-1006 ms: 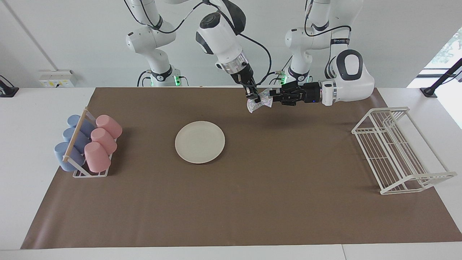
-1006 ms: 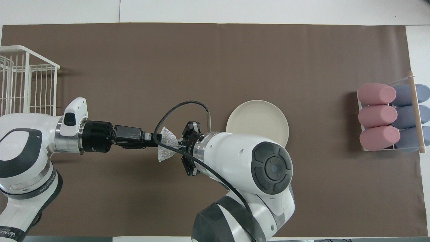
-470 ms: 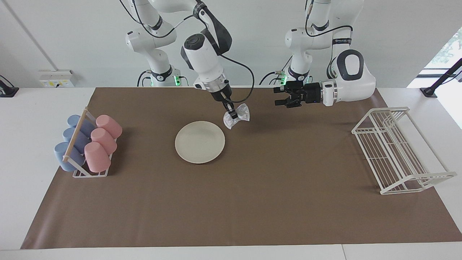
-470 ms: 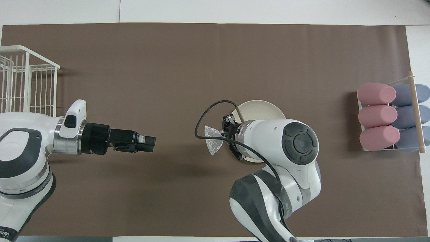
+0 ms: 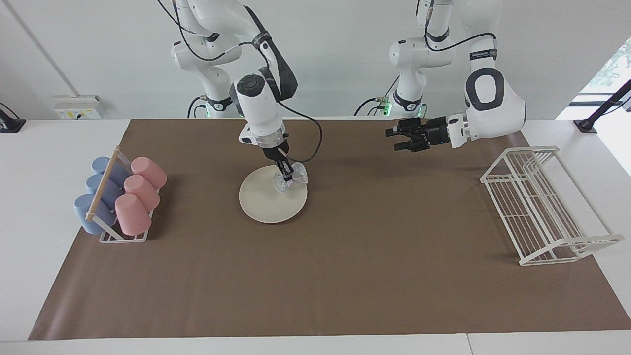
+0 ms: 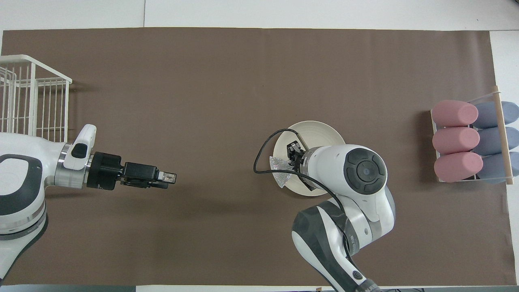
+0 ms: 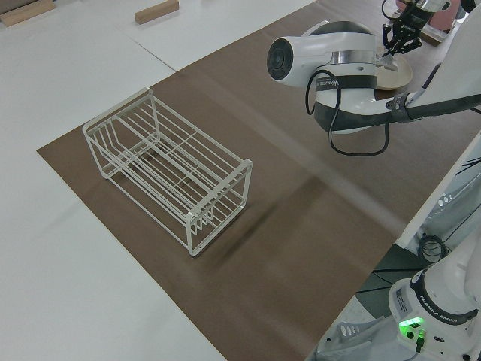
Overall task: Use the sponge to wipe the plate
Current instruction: 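Rub the clear sponge over the white plate with the right gripper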
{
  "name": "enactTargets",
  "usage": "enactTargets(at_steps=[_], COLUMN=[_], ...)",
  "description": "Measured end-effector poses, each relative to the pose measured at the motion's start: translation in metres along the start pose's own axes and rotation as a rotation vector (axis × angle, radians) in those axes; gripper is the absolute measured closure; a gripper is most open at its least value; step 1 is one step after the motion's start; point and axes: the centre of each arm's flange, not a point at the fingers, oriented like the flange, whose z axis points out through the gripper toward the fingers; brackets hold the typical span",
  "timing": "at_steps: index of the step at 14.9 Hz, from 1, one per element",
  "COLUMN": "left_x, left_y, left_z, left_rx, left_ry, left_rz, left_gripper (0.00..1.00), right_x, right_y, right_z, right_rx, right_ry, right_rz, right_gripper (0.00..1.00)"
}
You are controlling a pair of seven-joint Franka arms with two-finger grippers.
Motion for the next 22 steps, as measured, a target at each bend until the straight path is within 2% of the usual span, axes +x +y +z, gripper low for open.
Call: enactTargets(at_steps=[4,6,8,12,14,18,22], left_x=[-0.001,0.000,0.000,0.001,0.001,0.002,0.003], left_y=[-0.009,-0.009,-0.009,-0.009,-0.008,-0.007,-0.007], left_z=[-0.010,-0.018,-0.023,-0.024,-0.025,-0.026,-0.027], left_rx=[0.158,0.203,0.223,0.229,0.231,0.233,0.236], left_ry=[-0.038,-0.039,-0.039,-0.036,-0.034,-0.029,-0.020], left_rz=[0.032,0.030,0.029,0.021,0.013,0.008,0.008], left_gripper=[0.00,0.00,0.00,0.00,0.00,0.00,0.00], right_x=[0.004,0.006,0.021,0.088,0.097,0.078,0.005], right_y=[0.010,0.009,0.008,0.013,0.015,0.012,0.006], right_z=[0.035,0.039,0.036,0.028,0.027,0.030,0.038], right_rx=[-0.039,-0.033,-0.028,-0.017,-0.016,-0.018,-0.010], right_ry=[-0.006,-0.006,-0.003,0.015,0.017,0.011,-0.004], right_rz=[0.006,-0.011,-0.073,-0.168,-0.181,-0.117,-0.005], right_gripper=[0.92,0.92,0.92,0.92,0.92,0.92,0.92])
